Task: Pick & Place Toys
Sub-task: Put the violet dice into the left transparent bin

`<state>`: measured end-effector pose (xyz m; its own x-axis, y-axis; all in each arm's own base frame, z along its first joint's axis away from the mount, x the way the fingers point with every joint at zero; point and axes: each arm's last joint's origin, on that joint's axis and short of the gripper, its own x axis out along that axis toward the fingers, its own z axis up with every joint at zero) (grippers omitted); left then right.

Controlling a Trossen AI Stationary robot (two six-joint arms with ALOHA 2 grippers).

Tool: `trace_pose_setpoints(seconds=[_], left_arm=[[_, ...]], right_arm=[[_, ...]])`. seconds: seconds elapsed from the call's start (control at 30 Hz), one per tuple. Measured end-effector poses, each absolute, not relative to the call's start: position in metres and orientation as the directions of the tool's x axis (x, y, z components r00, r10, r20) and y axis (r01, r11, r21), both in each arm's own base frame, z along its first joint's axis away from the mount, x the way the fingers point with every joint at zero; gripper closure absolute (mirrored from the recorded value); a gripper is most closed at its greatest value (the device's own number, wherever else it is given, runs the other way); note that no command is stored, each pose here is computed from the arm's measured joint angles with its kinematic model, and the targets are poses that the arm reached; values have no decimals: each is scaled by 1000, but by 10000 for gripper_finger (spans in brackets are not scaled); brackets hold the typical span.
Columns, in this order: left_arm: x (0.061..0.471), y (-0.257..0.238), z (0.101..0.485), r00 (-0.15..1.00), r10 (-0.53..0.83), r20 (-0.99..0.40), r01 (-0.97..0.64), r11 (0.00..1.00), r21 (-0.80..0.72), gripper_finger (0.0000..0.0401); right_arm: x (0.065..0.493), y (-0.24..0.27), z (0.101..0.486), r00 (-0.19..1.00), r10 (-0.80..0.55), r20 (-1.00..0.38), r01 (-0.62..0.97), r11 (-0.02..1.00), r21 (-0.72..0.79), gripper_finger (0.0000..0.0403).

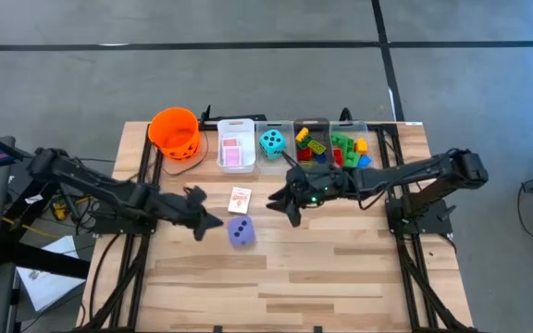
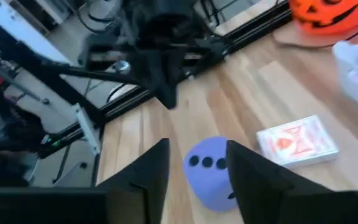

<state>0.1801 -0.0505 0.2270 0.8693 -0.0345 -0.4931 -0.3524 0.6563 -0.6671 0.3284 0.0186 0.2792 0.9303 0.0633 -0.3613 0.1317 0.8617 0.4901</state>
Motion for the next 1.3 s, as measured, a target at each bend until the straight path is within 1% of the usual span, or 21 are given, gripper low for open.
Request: trace_pose_setpoints(seconds=[0.1, 0.17, 0.3, 0.37, 0.43, 0.53, 0.63, 0.7, 0.73, 0.8, 0.83, 0.87, 0.97, 1.13, 1.2, 1.3], left_arm=[[193, -56, 213, 833, -81, -547, -363, 665, -652, 401], [201, -60, 204, 810, -129, -572, -356, 667, -655, 401], [212, -66, 190, 770, -202, -605, -332, 683, -651, 401], [214, -68, 185, 751, -226, -621, -322, 695, -643, 401], [218, -70, 183, 749, -250, -613, -282, 718, -637, 399], [219, -70, 181, 740, -258, -621, -246, 756, -607, 385], [214, -69, 177, 702, -259, -664, -243, 789, -564, 359], [208, -67, 173, 645, -242, -725, -247, 831, -497, 338], [204, -66, 169, 610, -226, -760, -252, 854, -455, 328], [198, -62, 163, 549, -167, -819, -286, 883, -371, 313], [196, -61, 162, 542, -132, -830, -304, 890, -340, 307], [197, -60, 162, 551, -99, -828, -311, 897, -314, 303], [199, -58, 162, 602, -13, -798, -307, 919, -246, 300], [202, -55, 164, 648, 90, -756, -302, 942, -148, 300], [202, -55, 165, 653, 116, -749, -307, 944, -121, 299], [203, -55, 165, 656, 120, -745, -309, 943, -120, 300]], right_arm=[[333, 25, 271, 917, 91, -387, 121, 863, 490, 221], [331, 27, 262, 885, 128, -448, 122, 864, 488, 191], [335, 32, 262, 883, 186, -430, 43, 881, 470, 133], [334, 33, 254, 862, 188, -471, 58, 886, 461, 105], [338, 35, 257, 881, 193, -433, 35, 884, 465, 78], [340, 35, 251, 869, 194, -455, 47, 883, 467, 41], [345, 37, 244, 863, 195, -465, 52, 883, 467, 13], [343, 37, 239, 846, 194, -496, 63, 888, 455, 6], [344, 38, 239, 851, 192, -490, 49, 898, 437, 6], [350, 39, 234, 858, 158, -489, 52, 920, 389, 11], [351, 38, 227, 847, 143, -512, 71, 924, 375, 15], [350, 38, 219, 824, 139, -548, 82, 930, 359, 18], [362, 40, 208, 838, 147, -525, 44, 942, 333, 22], [372, 41, 183, 822, 169, -544, 19, 947, 322, 21], [376, 38, 179, 825, 162, -542, 35, 942, 334, 21], [380, 30, 175, 823, 144, -549, 80, 928, 363, 21]])
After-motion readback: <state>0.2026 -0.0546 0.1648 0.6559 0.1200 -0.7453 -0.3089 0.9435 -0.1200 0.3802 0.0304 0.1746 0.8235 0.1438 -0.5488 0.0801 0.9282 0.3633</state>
